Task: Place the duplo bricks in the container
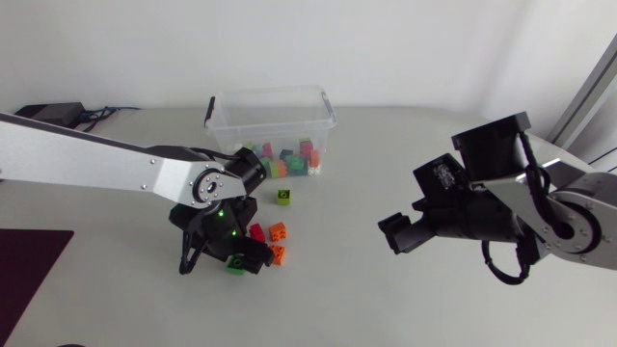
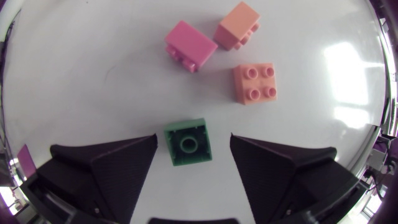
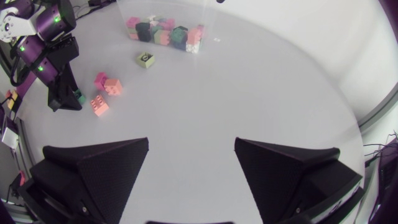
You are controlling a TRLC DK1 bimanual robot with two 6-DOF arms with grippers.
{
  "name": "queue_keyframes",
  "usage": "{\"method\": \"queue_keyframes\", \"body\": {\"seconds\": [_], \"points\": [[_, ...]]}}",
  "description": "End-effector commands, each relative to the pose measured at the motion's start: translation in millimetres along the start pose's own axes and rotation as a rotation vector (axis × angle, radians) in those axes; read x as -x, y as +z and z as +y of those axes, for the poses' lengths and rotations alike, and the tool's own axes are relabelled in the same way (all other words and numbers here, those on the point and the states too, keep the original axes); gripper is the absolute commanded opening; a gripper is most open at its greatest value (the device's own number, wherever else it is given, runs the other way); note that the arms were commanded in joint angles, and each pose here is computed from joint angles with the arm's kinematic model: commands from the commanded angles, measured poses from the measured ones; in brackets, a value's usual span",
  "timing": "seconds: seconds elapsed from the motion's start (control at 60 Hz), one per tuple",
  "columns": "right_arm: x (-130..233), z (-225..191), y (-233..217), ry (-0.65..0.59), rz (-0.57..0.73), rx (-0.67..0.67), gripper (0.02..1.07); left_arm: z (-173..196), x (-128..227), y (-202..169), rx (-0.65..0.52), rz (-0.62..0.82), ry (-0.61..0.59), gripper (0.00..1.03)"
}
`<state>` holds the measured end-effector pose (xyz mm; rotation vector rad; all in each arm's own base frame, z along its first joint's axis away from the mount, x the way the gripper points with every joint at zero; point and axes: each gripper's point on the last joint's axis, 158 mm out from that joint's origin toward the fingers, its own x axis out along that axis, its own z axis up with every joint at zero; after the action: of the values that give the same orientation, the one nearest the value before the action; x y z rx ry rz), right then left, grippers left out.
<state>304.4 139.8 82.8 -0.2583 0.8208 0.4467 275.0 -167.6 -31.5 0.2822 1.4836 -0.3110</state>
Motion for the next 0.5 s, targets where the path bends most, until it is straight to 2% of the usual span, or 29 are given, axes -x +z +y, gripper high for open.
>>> {"method": "queue_keyframes", "body": {"seconds": [0.0,0.1,0.15,0.3,0.367,0.483], "points": [[-2.8,1.1,5.9,-0.002,0.002,0.022,1.02,-0.6,-7.6,4.0,0.044,0.019,-0.004,0.72],[-6.5,6.4,4.7,0.007,0.013,0.041,1.02,6.4,-9.7,4.8,0.072,0.015,-0.003,0.55],[-9.4,10.2,4.4,0.014,0.017,0.062,1.02,8.9,-9.1,5.4,0.084,0.013,-0.011,0.36],[-20.3,35.2,-2.6,0.086,0.055,0.138,1.02,9.9,-7.2,1.1,0.097,0.020,-0.045,0.27],[-26.1,56.1,-6.8,0.170,0.074,0.194,1.02,11.4,1.0,5.3,0.088,-0.007,-0.049,0.25],[-41.0,73.0,-11.6,0.216,0.117,0.264,1.02,16.8,24.7,17.8,0.075,-0.079,-0.072,0.20]]}}
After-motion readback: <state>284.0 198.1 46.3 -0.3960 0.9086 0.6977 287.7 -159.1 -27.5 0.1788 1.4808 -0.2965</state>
